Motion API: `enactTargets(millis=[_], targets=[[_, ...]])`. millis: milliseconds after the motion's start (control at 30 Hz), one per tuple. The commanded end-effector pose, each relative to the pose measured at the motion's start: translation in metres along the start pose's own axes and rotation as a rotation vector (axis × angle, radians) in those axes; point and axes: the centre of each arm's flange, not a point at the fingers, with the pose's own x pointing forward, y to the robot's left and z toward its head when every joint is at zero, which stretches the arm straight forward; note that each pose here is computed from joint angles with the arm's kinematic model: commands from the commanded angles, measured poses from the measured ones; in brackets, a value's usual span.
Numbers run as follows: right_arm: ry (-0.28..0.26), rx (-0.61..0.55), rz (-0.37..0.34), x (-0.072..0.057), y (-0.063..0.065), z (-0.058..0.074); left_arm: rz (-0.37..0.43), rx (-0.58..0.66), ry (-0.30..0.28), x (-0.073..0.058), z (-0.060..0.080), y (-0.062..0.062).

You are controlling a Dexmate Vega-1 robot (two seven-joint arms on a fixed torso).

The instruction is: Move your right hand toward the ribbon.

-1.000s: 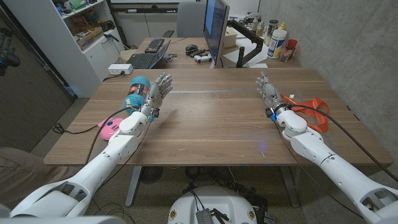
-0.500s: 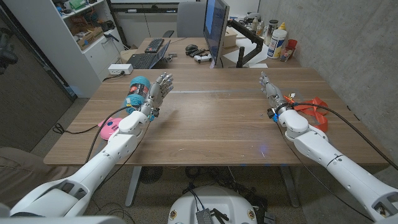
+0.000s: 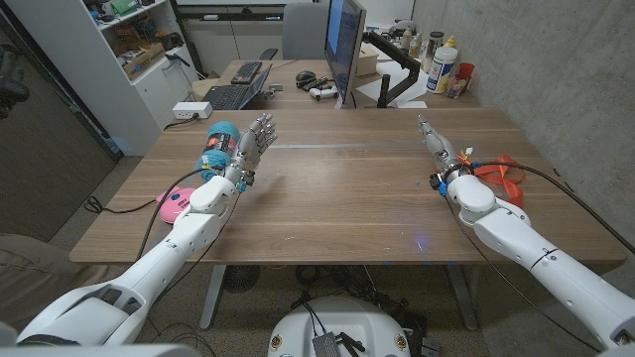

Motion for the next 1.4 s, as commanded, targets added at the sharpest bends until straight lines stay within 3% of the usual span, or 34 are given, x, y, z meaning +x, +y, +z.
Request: enactTargets(millis=[33, 267, 767, 1400], targets=[[0.031, -0.104, -0.051, -0.01, -0.005, 0.006, 0.005, -0.005, -0.003, 0.002, 0.0, -0.002], [0.072, -0.2, -0.073, -0.016, -0.005, 0.011, -0.003, -0.018, -0.01, 0.003, 0.0, -0.002], [0.115, -0.281, -0.093, -0.024, -0.01, 0.019, -0.015, -0.015, -0.002, 0.005, -0.002, -0.004], [0.169, -0.376, -0.134, -0.041, -0.02, 0.019, -0.038, -0.008, -0.005, 0.003, -0.002, -0.006]])
